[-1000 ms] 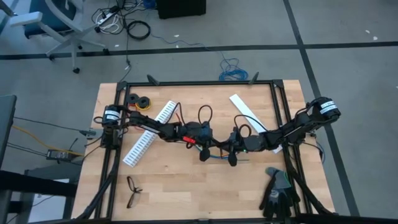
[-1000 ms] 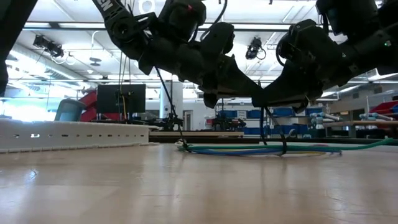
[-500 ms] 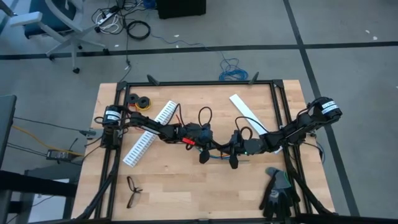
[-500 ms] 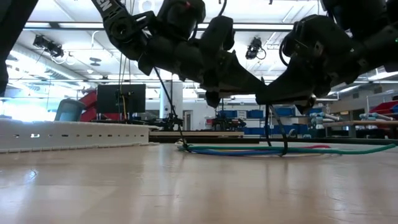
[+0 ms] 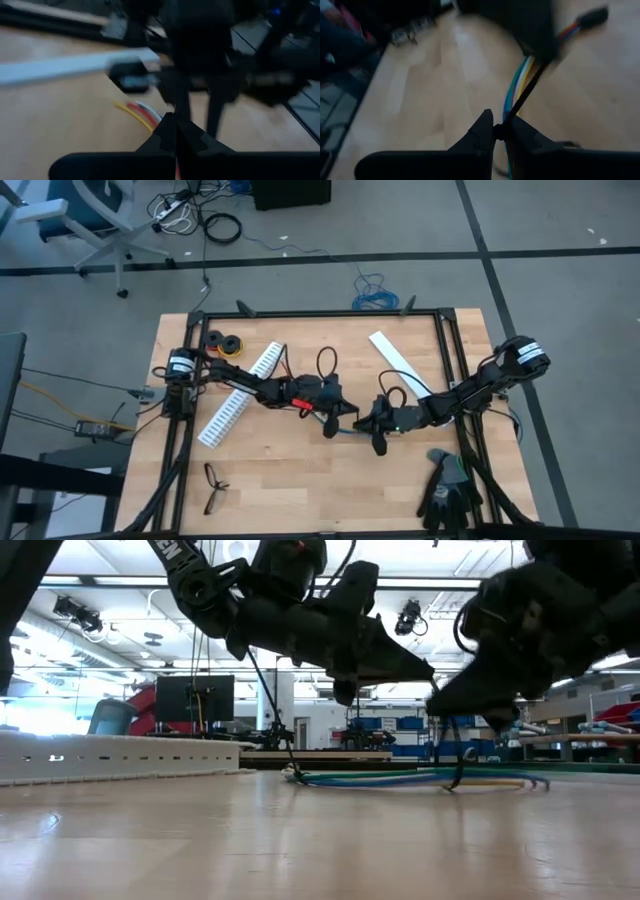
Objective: Ziptie cables
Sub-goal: Wrap the cable wires with the black zip tie
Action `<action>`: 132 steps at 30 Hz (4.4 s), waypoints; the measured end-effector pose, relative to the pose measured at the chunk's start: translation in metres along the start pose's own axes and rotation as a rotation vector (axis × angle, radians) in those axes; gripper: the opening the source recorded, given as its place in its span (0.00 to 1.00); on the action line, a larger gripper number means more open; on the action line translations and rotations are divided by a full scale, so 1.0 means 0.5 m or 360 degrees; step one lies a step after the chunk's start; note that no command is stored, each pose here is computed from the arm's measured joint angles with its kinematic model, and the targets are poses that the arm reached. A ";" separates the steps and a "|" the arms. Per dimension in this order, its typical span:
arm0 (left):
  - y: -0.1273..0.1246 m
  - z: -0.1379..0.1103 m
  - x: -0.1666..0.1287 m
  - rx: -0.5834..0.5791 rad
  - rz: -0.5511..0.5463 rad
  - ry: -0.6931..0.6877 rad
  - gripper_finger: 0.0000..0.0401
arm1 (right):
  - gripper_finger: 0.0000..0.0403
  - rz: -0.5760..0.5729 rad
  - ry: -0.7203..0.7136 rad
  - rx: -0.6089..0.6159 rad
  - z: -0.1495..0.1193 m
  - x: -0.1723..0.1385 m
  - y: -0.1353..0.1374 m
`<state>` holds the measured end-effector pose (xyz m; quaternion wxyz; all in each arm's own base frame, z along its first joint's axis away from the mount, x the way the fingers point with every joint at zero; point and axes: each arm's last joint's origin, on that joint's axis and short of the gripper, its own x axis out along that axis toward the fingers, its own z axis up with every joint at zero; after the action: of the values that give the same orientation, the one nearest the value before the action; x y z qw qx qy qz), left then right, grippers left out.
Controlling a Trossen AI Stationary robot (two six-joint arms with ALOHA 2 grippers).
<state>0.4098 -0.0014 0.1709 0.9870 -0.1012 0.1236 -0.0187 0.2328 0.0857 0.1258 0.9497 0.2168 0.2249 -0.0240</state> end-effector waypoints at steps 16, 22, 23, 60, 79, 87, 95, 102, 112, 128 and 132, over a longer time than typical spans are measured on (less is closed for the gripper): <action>0.053 0.067 -0.022 -0.0055 0.0165 -0.0242 0.00 | 0.06 -0.0043 0.0383 0.0031 -0.056 -0.013 0.000; 0.066 0.096 -0.046 -0.0050 0.0132 -0.0255 0.00 | 0.04 -0.0056 0.0361 0.0012 -0.071 -0.011 0.013; 0.066 0.106 -0.050 -0.0046 0.0113 -0.0278 0.00 | 0.04 -0.0066 0.0345 0.0002 -0.072 -0.012 0.015; -0.117 -0.071 -0.108 0.0444 0.0186 -0.0287 0.03 | 0.07 -0.0123 -0.0020 -0.0118 -0.011 -0.007 0.006; -0.105 -0.085 -0.105 0.0216 0.0240 -0.0171 0.04 | 0.06 -0.0106 -0.0045 -0.0132 -0.007 -0.007 0.008; -0.107 -0.091 -0.105 0.0226 0.0212 -0.0121 0.09 | 0.06 -0.0090 -0.0071 -0.0139 -0.004 -0.007 0.010; -0.106 -0.092 -0.105 0.0166 0.0212 -0.0114 0.26 | 0.06 -0.0088 -0.0073 -0.0137 -0.004 -0.007 0.011; -0.106 -0.092 -0.105 0.0150 0.0214 -0.0118 0.29 | 0.06 -0.0088 -0.0073 -0.0137 -0.004 -0.007 0.011; -0.106 -0.092 -0.105 0.0146 0.0215 -0.0121 0.29 | 0.06 -0.0088 -0.0073 -0.0137 -0.004 -0.007 0.011; -0.105 -0.092 -0.105 0.0151 0.0218 -0.0121 0.29 | 0.06 -0.0088 -0.0073 -0.0137 -0.004 -0.007 0.011; -0.105 -0.092 -0.105 0.0152 0.0218 -0.0121 0.29 | 0.06 -0.0088 -0.0073 -0.0137 -0.004 -0.007 0.011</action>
<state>0.3471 -0.0588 0.1507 0.9936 -0.0460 0.0917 0.0468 0.2298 0.0911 0.1279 0.9620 0.1687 0.2097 -0.0455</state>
